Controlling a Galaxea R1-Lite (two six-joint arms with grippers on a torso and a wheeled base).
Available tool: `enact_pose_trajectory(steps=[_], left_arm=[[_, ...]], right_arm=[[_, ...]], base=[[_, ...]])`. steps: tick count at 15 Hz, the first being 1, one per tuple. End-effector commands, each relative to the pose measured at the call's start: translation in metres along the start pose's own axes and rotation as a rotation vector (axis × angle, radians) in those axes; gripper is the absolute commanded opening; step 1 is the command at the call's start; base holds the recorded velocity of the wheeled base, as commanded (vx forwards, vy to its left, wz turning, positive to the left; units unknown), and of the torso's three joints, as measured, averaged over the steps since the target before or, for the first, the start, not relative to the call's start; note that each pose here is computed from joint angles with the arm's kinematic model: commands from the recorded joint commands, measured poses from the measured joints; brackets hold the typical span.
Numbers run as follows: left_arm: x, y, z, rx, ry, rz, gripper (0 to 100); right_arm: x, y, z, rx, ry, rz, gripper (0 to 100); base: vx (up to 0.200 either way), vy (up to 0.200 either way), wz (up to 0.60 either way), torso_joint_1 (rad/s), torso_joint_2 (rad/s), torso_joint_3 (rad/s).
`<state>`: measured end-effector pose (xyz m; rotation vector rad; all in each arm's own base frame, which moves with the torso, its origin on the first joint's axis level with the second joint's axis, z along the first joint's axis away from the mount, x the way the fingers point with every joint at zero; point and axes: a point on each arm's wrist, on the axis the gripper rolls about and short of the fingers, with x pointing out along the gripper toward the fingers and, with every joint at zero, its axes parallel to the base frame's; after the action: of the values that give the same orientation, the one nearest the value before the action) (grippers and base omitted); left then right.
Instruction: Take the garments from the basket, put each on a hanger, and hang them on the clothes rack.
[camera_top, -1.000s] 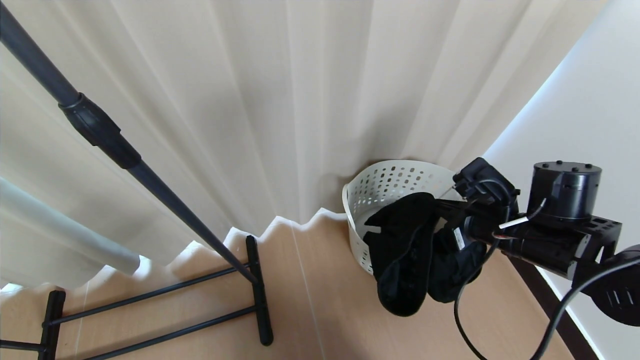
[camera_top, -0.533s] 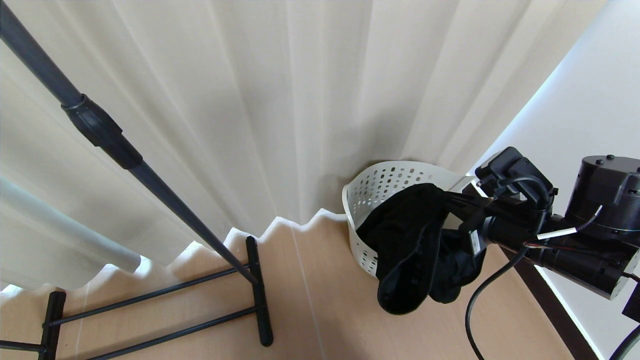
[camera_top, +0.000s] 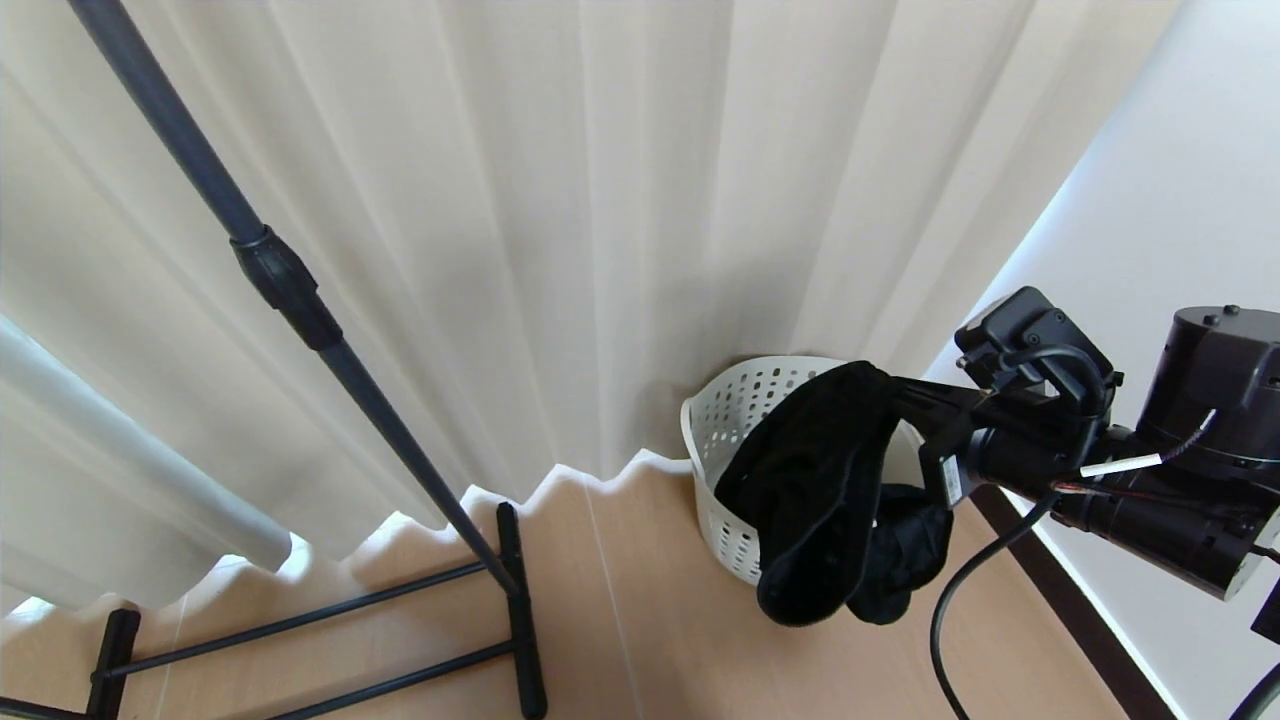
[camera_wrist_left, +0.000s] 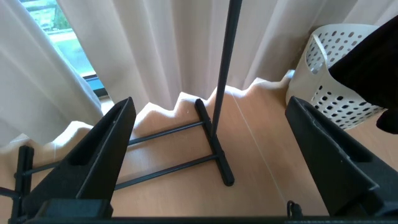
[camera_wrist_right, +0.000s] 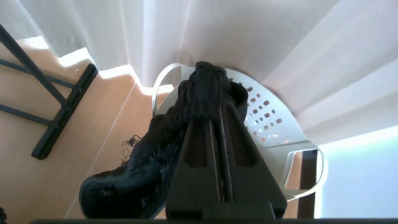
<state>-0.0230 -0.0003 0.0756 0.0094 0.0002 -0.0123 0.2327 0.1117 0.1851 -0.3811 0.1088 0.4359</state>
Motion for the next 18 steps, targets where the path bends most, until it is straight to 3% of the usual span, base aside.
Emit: enact_pose_trajectory(steps=[1,6,18], left_arm=[[0.0001,0.0,0.0,0.0,0.001,0.0,100],[0.0001,0.0,0.0,0.0,0.001,0.0,100],[0.0001,0.0001,0.0,-0.005,0.001,0.005,100]], right_arm=[[0.0,-0.0001,-0.0001,-0.001,0.0,0.0,0],[-0.0015,0.0008,-0.0027,-0.006,0.009,0.001,0],[-0.0094,0.004,0.0,-0.046,-0.009,0.014,0]], base=[[0.0,0.0,0.0,-0.002,0.0,0.203],[0.0,0.0,0.0,0.018,-0.09,0.13],[0.0,0.0,0.0,0.129,-0.46,-0.124]])
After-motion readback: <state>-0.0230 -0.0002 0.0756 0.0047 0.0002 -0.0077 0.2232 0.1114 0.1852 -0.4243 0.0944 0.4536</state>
